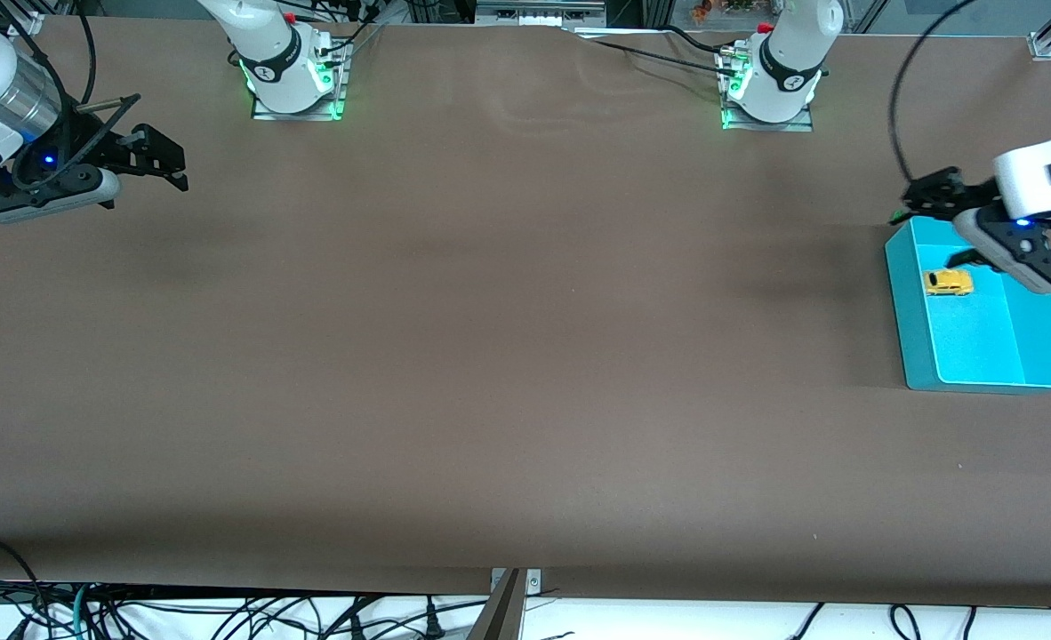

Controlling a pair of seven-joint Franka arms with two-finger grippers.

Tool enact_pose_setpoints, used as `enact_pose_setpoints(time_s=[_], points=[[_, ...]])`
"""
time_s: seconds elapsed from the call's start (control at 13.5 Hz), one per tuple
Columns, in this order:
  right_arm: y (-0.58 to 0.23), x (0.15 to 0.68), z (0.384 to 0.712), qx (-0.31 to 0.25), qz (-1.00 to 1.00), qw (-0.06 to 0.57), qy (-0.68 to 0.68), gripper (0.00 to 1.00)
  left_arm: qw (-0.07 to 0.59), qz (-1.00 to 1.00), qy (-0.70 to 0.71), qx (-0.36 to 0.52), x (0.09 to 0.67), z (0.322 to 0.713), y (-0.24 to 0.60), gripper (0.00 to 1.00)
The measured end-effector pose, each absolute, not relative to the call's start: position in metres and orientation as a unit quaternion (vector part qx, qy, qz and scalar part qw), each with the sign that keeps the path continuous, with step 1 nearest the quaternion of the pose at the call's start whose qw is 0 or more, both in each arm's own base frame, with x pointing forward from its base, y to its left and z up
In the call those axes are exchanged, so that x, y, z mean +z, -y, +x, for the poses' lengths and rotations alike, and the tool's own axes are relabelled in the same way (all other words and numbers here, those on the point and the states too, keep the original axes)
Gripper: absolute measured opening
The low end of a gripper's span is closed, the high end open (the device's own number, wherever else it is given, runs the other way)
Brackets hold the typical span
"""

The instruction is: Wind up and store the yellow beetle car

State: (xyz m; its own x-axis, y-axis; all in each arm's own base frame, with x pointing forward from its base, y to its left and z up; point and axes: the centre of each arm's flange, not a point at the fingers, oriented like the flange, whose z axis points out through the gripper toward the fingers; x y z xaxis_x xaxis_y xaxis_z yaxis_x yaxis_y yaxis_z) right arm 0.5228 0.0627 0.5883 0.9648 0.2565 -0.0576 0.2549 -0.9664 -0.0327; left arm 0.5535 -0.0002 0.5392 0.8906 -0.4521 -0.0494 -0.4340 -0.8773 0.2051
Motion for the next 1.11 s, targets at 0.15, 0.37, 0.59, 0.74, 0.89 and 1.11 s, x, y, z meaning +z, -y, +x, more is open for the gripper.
enact_pose_setpoints(time_s=[0.15, 0.37, 0.59, 0.74, 0.89, 1.11], points=[[-0.063, 0.588, 0.523, 0.031, -0.991, 0.013, 0.129, 1.0, 0.082, 0.986, 0.128, -0.074, 0.549, 0.546, 0.031, 1.0], [-0.063, 0.588, 0.523, 0.031, -0.991, 0.013, 0.129, 1.0, 0.043, 0.994, 0.054, -0.085, 0.568, 0.542, 0.04, 1.0], [-0.063, 0.588, 0.523, 0.031, -0.991, 0.013, 0.129, 1.0, 0.043, 0.994, 0.049, -0.085, 0.567, 0.544, 0.025, 1.0], [-0.063, 0.588, 0.523, 0.031, -0.991, 0.013, 0.13, 1.0, 0.043, 0.994, 0.046, -0.088, 0.564, 0.546, 0.018, 1.0], [-0.063, 0.588, 0.523, 0.031, -0.991, 0.013, 0.13, 1.0, 0.044, 0.994, 0.045, -0.09, 0.561, 0.548, 0.015, 1.0], [-0.063, 0.588, 0.523, 0.031, -0.991, 0.013, 0.13, 1.0, 0.044, 0.994, 0.045, -0.088, 0.562, 0.55, 0.015, 1.0]])
